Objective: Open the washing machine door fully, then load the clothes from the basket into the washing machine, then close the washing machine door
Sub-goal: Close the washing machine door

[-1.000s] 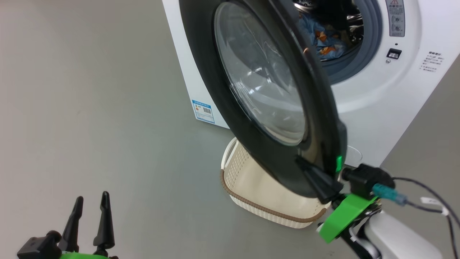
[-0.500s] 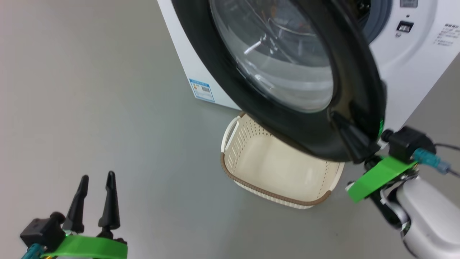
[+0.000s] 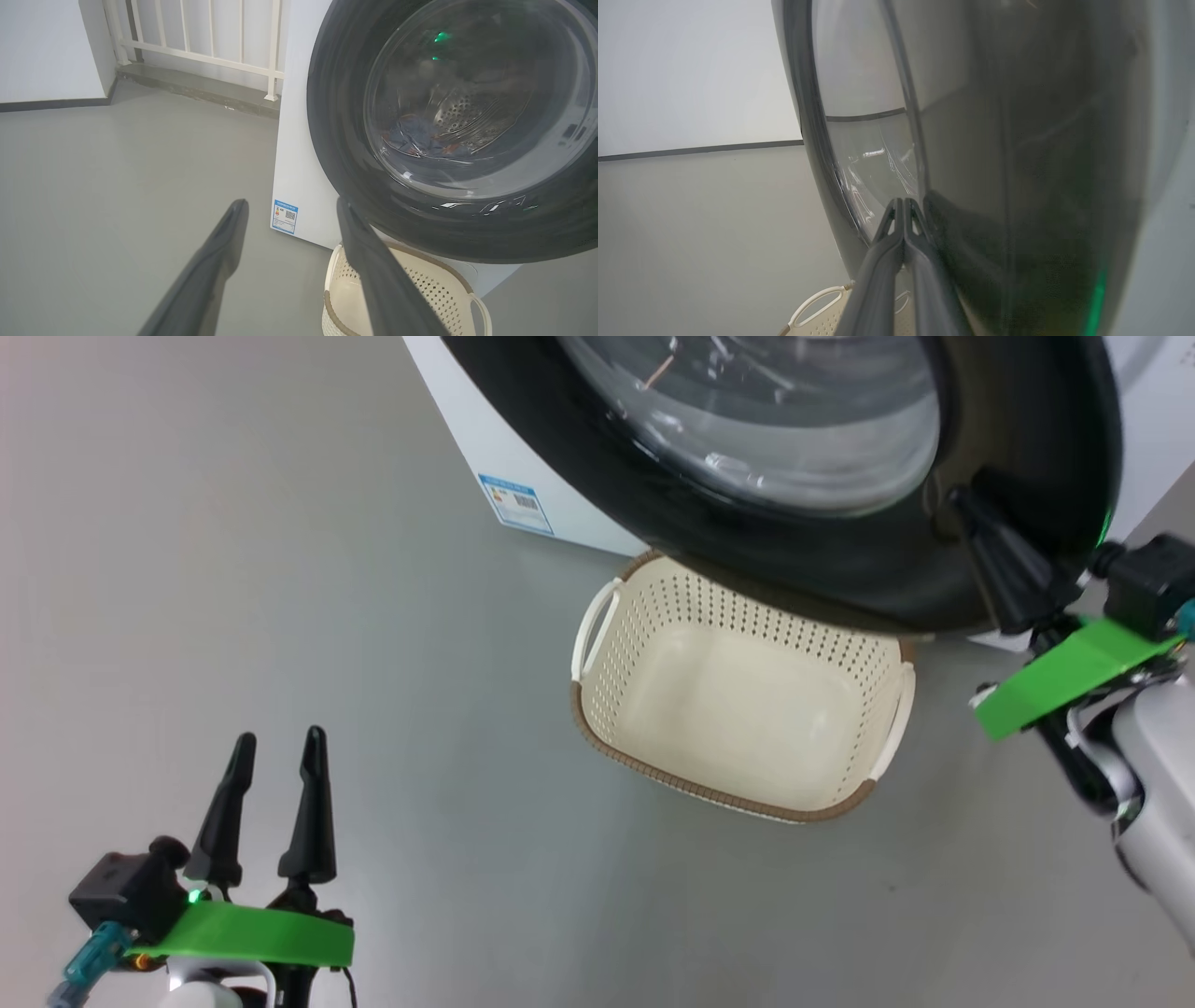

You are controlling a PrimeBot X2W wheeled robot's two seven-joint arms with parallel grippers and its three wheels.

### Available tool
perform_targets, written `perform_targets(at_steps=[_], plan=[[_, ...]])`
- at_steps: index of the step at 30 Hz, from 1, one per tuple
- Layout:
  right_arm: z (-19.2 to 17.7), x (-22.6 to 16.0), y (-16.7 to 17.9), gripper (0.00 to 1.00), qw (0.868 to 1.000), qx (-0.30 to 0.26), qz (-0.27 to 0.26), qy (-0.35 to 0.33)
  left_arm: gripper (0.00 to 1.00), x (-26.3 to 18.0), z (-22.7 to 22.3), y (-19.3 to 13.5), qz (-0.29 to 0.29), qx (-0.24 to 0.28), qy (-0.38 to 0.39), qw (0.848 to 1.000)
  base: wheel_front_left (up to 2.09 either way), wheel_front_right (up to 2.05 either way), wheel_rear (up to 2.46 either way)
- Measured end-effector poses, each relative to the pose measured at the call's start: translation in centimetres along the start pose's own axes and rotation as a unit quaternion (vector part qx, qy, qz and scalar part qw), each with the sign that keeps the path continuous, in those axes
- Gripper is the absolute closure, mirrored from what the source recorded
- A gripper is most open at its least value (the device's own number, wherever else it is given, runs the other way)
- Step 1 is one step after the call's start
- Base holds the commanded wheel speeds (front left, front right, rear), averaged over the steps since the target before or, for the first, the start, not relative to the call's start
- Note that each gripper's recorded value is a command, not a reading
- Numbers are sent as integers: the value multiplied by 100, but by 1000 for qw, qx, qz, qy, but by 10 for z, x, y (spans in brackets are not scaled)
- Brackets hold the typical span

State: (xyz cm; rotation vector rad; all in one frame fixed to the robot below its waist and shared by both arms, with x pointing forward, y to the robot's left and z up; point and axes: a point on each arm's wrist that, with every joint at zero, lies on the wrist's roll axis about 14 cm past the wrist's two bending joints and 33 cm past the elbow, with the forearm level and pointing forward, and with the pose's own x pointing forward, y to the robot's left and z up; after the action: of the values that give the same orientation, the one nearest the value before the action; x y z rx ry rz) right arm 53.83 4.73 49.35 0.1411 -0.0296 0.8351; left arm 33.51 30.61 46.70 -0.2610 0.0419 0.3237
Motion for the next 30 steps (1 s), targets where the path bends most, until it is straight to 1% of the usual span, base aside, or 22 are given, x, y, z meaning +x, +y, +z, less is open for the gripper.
perform_targets(at_steps=[16, 19, 25, 30], plan=[[8, 30, -61, 100, 999, -23, -36, -26, 0, 33, -20, -24, -28, 7, 25, 999, 0, 0, 0], [11, 34, -69, 100, 998, -26, -41, -30, 0, 37, -23, -31, -33, -9, 25, 999, 0, 0, 0], [17, 44, -83, 100, 997, -31, -52, -38, 0, 45, -22, -35, -39, -13, 23, 999, 0, 0, 0], [17, 50, -87, 100, 998, -32, -49, -39, 0, 46, -27, -36, -39, -11, 30, 999, 0, 0, 0]])
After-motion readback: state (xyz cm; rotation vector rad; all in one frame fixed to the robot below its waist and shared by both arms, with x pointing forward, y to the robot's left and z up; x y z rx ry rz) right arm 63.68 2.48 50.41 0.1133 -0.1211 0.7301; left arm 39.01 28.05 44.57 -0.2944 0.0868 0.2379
